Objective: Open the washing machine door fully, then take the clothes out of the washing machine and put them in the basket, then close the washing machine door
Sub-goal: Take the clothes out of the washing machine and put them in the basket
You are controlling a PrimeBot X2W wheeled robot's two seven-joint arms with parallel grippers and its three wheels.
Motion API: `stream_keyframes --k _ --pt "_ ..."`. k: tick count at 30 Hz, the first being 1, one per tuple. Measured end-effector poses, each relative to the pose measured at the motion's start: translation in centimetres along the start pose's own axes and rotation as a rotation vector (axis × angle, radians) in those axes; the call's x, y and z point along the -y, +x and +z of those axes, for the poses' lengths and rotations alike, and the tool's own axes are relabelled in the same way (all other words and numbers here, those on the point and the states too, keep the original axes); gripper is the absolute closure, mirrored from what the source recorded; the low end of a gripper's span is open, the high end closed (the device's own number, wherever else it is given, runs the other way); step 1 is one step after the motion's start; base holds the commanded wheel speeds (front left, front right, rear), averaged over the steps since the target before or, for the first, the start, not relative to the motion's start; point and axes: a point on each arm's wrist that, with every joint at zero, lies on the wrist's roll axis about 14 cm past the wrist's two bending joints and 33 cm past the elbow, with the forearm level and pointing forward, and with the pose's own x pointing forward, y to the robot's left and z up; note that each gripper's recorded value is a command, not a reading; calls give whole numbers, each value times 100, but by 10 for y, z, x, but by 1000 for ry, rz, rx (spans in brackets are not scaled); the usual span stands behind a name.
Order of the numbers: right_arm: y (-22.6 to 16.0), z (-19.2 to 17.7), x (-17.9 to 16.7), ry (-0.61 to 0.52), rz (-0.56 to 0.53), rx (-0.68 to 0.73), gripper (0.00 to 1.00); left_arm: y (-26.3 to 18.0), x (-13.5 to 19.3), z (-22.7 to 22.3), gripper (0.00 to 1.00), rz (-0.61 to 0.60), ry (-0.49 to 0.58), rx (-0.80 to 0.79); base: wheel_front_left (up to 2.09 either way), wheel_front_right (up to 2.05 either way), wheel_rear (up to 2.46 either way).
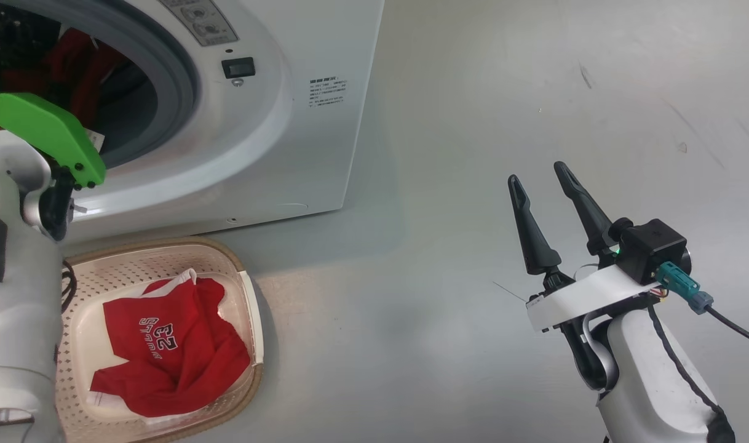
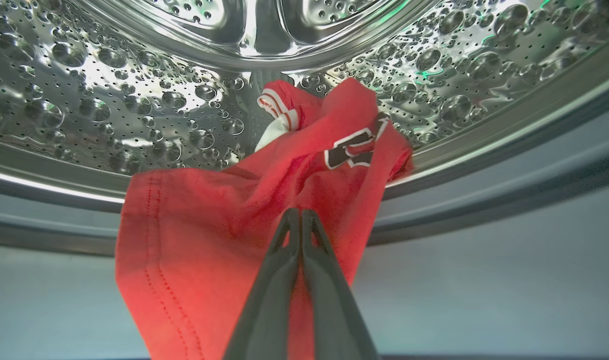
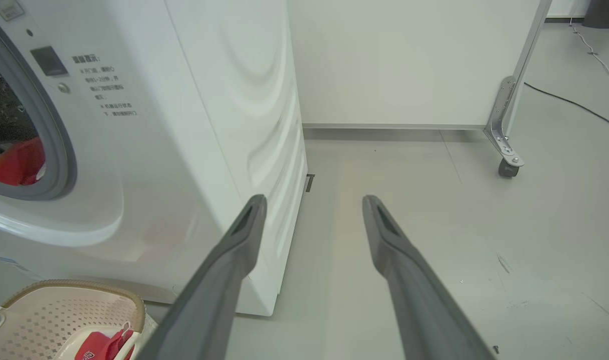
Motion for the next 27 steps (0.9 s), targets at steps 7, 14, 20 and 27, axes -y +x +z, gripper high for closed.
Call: stream_keyframes --k 7,14,20,27 --pt "-6 6 -9 3 25 13 0 -23 -9 1 100 24 12 32 0 0 0" --pt "-15 9 -17 8 45 20 0 -48 -16 -5 100 49 26 61 0 0 0" --pt "-23 13 -25 11 61 31 0 -69 -19 -10 100 63 40 95 0 0 0" --pt "-32 19 -34 14 84 47 0 -93 -18 -13 100 69 58 146 0 0 0"
